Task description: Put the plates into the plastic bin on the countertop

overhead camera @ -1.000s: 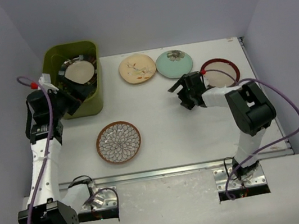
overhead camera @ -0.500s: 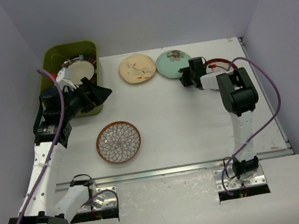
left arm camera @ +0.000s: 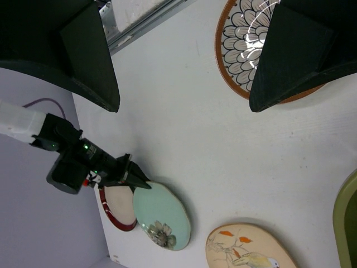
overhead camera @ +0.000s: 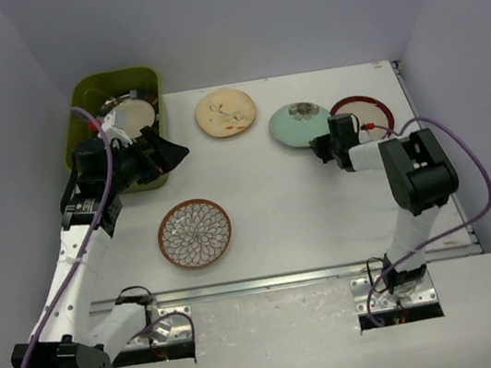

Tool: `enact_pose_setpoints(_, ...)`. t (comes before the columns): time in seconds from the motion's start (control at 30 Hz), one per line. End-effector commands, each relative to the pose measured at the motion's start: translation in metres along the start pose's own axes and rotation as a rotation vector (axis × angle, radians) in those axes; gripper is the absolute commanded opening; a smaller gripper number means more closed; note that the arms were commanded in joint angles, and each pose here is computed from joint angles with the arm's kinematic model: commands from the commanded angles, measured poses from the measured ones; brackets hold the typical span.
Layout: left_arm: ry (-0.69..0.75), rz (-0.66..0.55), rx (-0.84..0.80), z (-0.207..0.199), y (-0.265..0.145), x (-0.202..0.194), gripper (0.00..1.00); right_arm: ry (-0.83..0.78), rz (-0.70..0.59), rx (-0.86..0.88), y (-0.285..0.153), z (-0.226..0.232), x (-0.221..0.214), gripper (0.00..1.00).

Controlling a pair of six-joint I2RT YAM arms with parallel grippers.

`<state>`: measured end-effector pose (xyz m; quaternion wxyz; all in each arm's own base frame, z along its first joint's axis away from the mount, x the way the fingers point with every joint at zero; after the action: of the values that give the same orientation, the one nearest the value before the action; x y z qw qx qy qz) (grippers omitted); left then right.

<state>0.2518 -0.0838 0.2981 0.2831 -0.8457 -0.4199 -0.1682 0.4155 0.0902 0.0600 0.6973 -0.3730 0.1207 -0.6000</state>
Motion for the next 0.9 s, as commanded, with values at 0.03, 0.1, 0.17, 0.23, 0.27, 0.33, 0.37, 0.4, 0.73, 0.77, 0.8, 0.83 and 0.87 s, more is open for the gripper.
enact_pose_setpoints(0.03,0.012,-0.026,-0.057,-0.007,0.014,0.007,1.00,-0.201,-0.046,0.182,-0.069,0.019,0.020,0.00)
enact_pose_setpoints(0.1,0.000,-0.015,-0.066,-0.005,0.024,0.005,1.00,-0.280,-0.013,0.236,-0.093,0.020,0.017,0.00)
enact_pose_setpoints(0.17,-0.011,0.006,-0.079,-0.005,0.033,0.002,1.00,-0.341,0.030,0.270,-0.108,0.014,0.011,0.00)
enact_pose_setpoints(0.23,-0.012,0.055,-0.104,-0.013,0.053,-0.008,1.00,-0.452,0.134,0.362,-0.125,0.005,-0.004,0.00)
enact_pose_setpoints(0.27,-0.006,0.073,-0.112,-0.017,0.060,-0.012,1.00,-0.493,0.165,0.418,-0.134,0.010,-0.007,0.00)
enact_pose_setpoints(0.33,0.032,0.144,-0.133,-0.031,0.080,-0.026,1.00,-0.584,0.252,0.563,-0.151,0.023,-0.014,0.00)
enact_pose_setpoints(0.37,0.041,0.165,-0.131,-0.033,0.086,-0.031,1.00,-0.611,0.313,0.628,-0.161,0.027,-0.019,0.00)
enact_pose_setpoints(0.4,0.044,0.191,-0.126,-0.033,0.093,-0.036,1.00,-0.647,0.316,0.679,-0.170,0.033,-0.018,0.00)
enact_pose_setpoints(0.73,0.077,0.297,0.041,0.001,0.116,-0.062,0.98,-0.791,0.506,1.104,-0.234,0.077,-0.021,0.00)
enact_pose_setpoints(0.77,0.071,0.307,0.026,-0.001,0.115,-0.064,0.92,-0.785,0.515,1.136,-0.237,0.080,-0.021,0.00)
enact_pose_setpoints(0.8,0.065,0.317,0.008,-0.003,0.114,-0.065,0.86,-0.781,0.525,1.173,-0.241,0.083,-0.021,0.00)
enact_pose_setpoints(0.83,0.060,0.322,-0.015,-0.006,0.113,-0.065,0.78,-0.770,0.539,1.183,-0.240,0.083,-0.021,0.00)
enact_pose_setpoints(0.87,0.057,0.314,-0.062,-0.012,0.113,-0.064,0.57,-0.761,0.546,1.205,-0.242,0.084,-0.022,0.00)
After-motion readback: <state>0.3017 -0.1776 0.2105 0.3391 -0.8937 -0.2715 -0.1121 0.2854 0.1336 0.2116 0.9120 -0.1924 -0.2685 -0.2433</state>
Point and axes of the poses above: each gripper's point midway between its finger pads, its own y axis out along the fingers, its own z axis along the line the jaws close on, x = y × z, the point moved 7 cm from there along -y, back along the fingers, and after that the axes turned 14 degrees about -y, right-handed, at the moved point
